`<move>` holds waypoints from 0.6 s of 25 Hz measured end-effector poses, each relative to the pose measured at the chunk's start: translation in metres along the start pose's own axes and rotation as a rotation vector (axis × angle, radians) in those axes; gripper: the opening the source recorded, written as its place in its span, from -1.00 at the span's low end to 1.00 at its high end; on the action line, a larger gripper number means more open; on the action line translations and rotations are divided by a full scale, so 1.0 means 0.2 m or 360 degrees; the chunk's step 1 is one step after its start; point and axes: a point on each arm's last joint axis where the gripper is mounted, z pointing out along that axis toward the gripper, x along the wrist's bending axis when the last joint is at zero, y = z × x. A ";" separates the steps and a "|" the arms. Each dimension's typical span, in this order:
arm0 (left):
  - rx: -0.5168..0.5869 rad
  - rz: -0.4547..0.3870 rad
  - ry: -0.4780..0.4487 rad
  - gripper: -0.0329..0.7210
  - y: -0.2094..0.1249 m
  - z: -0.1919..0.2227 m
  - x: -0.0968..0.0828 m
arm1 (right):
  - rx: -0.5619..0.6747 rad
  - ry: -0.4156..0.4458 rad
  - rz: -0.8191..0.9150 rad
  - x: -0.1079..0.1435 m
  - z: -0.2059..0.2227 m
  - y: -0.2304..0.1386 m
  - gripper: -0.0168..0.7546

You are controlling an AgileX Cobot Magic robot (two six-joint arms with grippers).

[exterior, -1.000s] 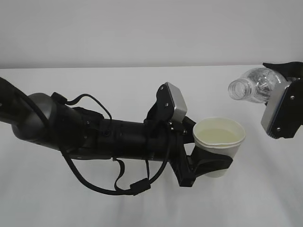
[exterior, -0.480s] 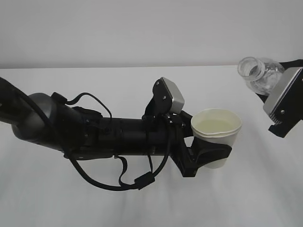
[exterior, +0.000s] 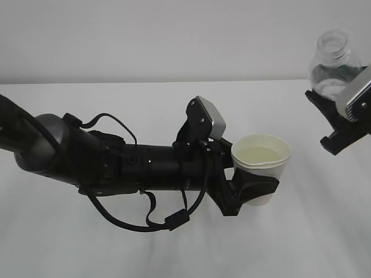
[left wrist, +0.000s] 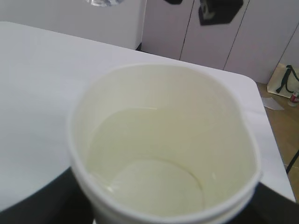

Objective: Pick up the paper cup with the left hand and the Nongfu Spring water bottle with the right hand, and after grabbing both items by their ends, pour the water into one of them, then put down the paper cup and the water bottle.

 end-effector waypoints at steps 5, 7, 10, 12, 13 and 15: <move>0.0001 -0.0002 0.0003 0.36 0.00 0.00 0.00 | -0.0153 -0.0059 0.0292 -0.01 -0.01 0.04 0.15; 0.0001 -0.0002 0.0003 0.36 0.00 0.00 0.00 | -0.0190 -0.0082 0.0392 0.00 -0.03 0.03 0.15; 0.0001 -0.0002 0.0003 0.36 0.00 0.00 0.00 | -0.0217 -0.0139 0.0586 0.01 -0.08 0.01 0.15; 0.0001 -0.0002 0.0003 0.36 0.00 0.00 0.00 | -0.0200 -0.0190 0.0717 0.02 -0.10 -0.02 0.15; 0.0001 -0.0002 0.0003 0.36 0.00 0.00 0.00 | -0.0179 -0.0209 0.0770 0.02 -0.11 -0.03 0.15; 0.0001 -0.0002 0.0003 0.36 0.00 0.00 0.00 | -0.0147 -0.0254 0.0871 0.03 -0.13 -0.05 0.15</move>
